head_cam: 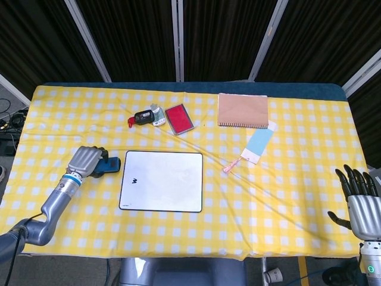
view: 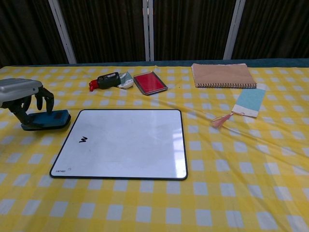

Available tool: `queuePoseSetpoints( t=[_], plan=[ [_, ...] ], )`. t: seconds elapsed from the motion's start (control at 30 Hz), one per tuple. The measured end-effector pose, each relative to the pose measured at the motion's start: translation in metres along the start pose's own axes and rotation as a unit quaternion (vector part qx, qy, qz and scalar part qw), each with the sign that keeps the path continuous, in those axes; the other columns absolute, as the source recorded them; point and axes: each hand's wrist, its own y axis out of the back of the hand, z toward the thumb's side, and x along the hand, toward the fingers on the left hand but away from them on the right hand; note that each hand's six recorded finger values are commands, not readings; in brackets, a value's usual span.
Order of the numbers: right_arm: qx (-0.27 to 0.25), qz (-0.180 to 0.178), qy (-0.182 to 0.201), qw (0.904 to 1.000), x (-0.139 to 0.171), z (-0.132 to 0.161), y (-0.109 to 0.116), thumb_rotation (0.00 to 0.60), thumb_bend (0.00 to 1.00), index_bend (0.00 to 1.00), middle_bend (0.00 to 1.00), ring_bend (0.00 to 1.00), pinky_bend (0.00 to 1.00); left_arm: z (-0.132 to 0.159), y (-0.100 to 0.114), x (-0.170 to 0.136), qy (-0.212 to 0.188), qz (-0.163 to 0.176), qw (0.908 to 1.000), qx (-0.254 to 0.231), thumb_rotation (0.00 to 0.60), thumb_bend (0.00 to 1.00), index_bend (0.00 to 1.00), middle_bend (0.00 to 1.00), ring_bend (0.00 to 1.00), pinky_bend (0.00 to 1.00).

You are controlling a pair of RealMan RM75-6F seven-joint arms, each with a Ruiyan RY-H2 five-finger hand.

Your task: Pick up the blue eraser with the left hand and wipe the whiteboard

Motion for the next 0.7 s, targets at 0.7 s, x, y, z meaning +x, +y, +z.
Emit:
queuePoseSetpoints(
  t=[0.7],
  plan=[
    [0.005, 0.008, -0.013, 0.9999, -0.004, -0.007, -0.005, 0.6, 0.0, 0.0, 0.0, 0.0, 0.0, 0.112, 0.003, 0.02, -0.104, -0.004, 0.9946, -0.002, 0.6, 0.26, 0.5, 0.43, 0.39, 0.52]
  ],
)
